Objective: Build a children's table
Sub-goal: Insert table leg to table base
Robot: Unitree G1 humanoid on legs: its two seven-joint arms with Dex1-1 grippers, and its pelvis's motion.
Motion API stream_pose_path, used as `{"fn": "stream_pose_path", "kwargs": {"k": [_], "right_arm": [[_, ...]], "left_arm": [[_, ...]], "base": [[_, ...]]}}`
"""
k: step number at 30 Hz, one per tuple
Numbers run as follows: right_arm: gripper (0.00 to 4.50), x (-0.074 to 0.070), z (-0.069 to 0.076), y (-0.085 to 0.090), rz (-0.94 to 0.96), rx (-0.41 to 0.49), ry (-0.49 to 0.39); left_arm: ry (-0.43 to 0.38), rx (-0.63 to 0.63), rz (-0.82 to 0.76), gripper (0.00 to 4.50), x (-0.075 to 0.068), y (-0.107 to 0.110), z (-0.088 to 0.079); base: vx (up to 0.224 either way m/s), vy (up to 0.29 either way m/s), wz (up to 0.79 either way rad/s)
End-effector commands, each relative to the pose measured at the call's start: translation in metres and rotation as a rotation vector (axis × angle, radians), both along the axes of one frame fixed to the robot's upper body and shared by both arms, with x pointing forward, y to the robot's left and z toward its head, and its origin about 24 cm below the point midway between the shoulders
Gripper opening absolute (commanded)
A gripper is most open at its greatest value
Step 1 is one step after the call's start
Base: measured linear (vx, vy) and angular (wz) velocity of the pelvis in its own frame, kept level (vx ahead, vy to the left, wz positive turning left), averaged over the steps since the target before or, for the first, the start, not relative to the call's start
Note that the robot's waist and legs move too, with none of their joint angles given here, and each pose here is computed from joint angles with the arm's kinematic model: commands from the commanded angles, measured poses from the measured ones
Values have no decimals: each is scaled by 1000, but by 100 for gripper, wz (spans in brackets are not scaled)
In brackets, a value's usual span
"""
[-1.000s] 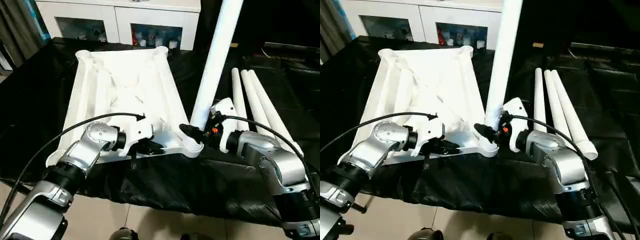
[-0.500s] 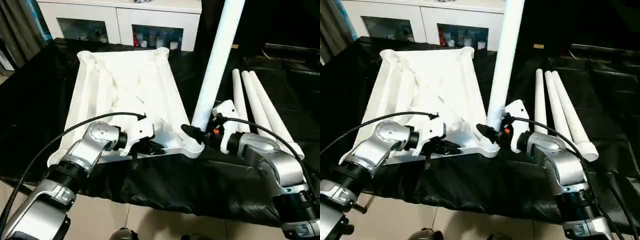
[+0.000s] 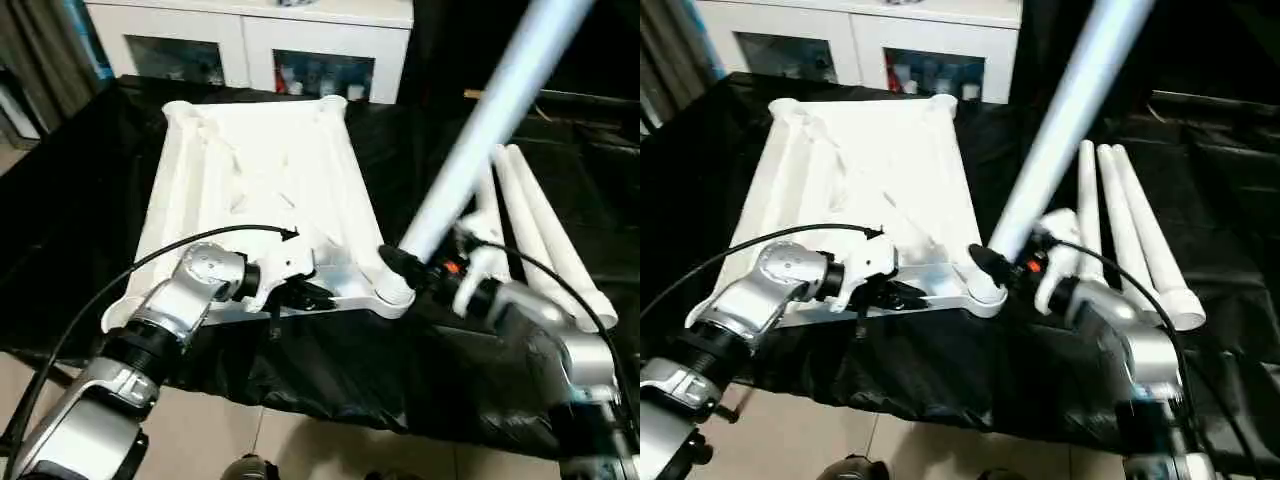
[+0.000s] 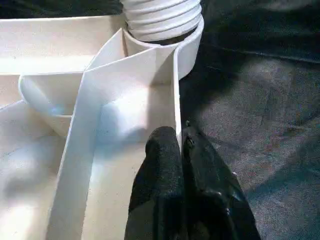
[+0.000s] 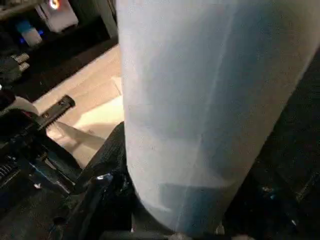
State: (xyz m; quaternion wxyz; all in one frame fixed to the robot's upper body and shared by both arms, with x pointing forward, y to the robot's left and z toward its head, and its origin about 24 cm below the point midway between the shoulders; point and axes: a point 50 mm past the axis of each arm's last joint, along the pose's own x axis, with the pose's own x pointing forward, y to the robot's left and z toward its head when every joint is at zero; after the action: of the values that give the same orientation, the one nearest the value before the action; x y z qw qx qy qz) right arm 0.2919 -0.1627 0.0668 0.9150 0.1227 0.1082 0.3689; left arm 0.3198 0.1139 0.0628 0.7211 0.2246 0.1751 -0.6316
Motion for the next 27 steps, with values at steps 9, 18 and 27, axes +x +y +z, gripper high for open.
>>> {"fn": "stream_pose_path", "kwargs": {"k": [9, 18, 27], "right_arm": [[190, -22, -34, -5, -39, -214, 37], [190, -15, -26, 11, 77, -319, -21], [190, -13, -33, 16, 173, -343, 15]], "left_arm": [[-7, 59, 15, 0, 4, -1, -6], [-13, 70, 1, 0, 6, -2, -6], [-5, 82, -13, 0, 6, 0, -6]], "base": [[0, 0, 0], [0, 0, 0], [0, 0, 0]]}}
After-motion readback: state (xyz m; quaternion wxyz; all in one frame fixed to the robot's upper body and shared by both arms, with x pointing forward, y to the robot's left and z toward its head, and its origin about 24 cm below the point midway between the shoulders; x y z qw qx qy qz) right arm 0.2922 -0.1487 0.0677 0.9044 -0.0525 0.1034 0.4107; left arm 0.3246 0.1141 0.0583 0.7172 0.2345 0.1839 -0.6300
